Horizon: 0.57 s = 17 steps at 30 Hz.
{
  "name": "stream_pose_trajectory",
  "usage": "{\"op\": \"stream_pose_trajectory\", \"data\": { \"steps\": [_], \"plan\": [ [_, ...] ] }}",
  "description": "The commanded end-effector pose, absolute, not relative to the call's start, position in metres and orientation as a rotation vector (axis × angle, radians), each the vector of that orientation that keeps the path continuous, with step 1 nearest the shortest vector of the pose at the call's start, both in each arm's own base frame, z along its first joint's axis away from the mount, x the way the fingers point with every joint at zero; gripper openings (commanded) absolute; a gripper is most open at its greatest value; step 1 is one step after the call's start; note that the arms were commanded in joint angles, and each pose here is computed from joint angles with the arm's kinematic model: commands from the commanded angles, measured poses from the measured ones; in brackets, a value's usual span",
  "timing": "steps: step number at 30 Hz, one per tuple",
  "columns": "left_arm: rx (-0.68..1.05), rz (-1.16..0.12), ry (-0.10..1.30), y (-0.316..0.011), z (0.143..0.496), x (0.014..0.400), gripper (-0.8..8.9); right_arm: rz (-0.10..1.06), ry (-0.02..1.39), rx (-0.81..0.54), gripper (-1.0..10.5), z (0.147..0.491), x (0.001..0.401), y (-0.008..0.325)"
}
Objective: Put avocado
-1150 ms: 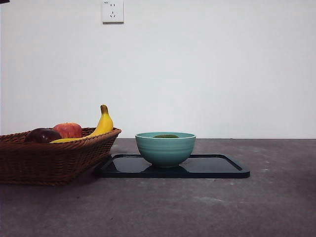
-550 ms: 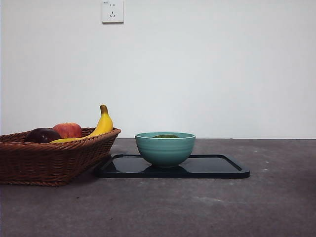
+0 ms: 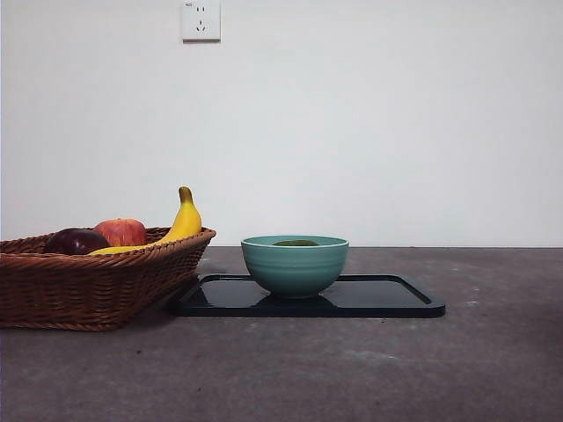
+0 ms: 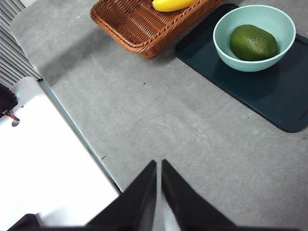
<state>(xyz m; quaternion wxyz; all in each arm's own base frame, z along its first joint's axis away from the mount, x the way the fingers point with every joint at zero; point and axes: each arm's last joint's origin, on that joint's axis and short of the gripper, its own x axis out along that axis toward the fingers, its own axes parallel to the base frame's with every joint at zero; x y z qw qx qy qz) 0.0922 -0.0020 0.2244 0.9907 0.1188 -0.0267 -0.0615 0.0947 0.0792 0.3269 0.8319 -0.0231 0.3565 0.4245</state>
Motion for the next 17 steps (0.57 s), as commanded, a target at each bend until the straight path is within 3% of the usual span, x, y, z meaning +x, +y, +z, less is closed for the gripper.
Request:
{"op": "stream_pose_trajectory", "data": {
  "steps": [1,17],
  "plan": [
    [0.197,-0.115,-0.049,-0.001,0.21,0.093,0.09,0.912,0.754,-0.046,0.1,0.328,0.095,0.081],
    [0.153,-0.123,0.094,-0.001,0.16,0.095,0.09,0.912,0.754,-0.046,0.1,0.328,0.095,0.081]
  ]
}}
